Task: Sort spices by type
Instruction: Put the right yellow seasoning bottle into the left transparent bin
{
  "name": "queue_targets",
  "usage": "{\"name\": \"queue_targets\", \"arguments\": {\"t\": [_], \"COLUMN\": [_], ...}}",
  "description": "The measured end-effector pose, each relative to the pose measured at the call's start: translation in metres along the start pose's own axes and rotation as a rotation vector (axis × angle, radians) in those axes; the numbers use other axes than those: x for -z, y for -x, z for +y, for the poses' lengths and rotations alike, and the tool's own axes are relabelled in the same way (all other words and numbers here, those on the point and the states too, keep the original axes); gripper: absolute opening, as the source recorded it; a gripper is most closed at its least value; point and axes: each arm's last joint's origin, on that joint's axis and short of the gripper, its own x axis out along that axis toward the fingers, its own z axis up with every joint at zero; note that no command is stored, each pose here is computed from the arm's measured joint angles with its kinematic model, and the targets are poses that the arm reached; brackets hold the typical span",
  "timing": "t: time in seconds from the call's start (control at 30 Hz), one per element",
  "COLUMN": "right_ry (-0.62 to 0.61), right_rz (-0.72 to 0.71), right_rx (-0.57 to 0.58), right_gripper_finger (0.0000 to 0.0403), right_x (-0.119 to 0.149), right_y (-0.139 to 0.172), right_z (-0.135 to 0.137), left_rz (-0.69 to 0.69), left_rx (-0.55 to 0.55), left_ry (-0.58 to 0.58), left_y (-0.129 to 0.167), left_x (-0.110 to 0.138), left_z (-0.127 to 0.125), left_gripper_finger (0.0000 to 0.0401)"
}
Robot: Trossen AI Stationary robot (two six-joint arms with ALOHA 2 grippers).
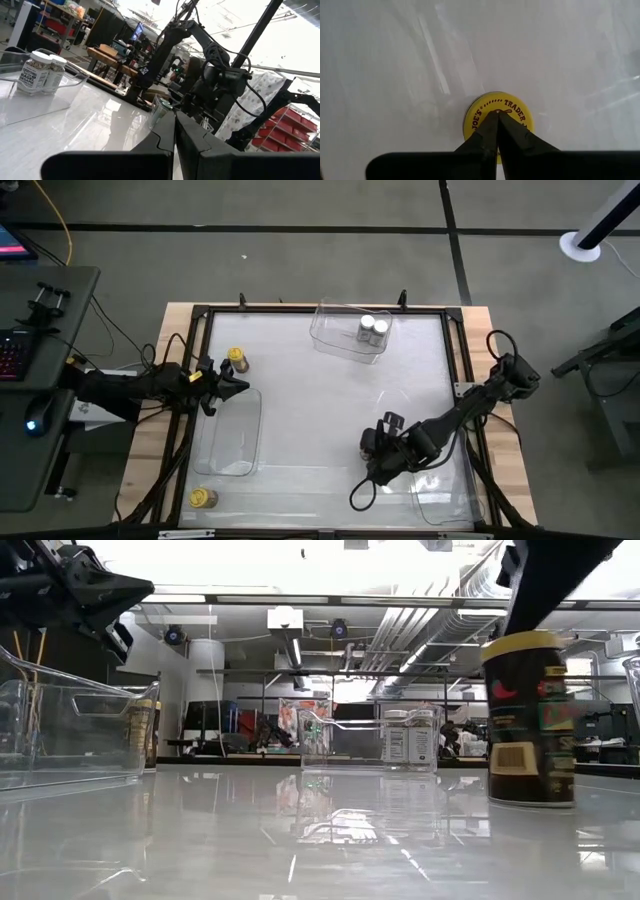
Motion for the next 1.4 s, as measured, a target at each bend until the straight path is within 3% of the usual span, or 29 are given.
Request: {"name": "queue_targets", "arguments": {"t": [0.3,1.1,1.3,1.4], "right_ry": [0.032,0.098,0.097,0.065], "right_rz": [-0.101,-0.017,0.014,0.082], "right_rx": [-0.049,-0.002,-0.053,-0.112], "right_gripper_finger": [0.0,0.0,0.0005,0.0036], "right_x": [-0.02,-0.006,-0.011,-0.019], "right_y": [-0.008,-0.006,-0.008,-0.012], "right_z": [-0.002,-0.002,-0.005,-0.013], "left_rz": [0.0,-0.001,0.0,0.0], "left_rx": [0.0,-0.001,0.0,0.0], "left_ry": [0.0,0.0,0.0,0.0], "left_y": [0.0,0.0,0.0,0.0], "left_x": [0.0,0.0,0.0,0.0], "left_z": [0.0,0.0,0.0,0.0], "left_gripper_finger": [0.0001,0.0001,0.0001,0.0001]}}
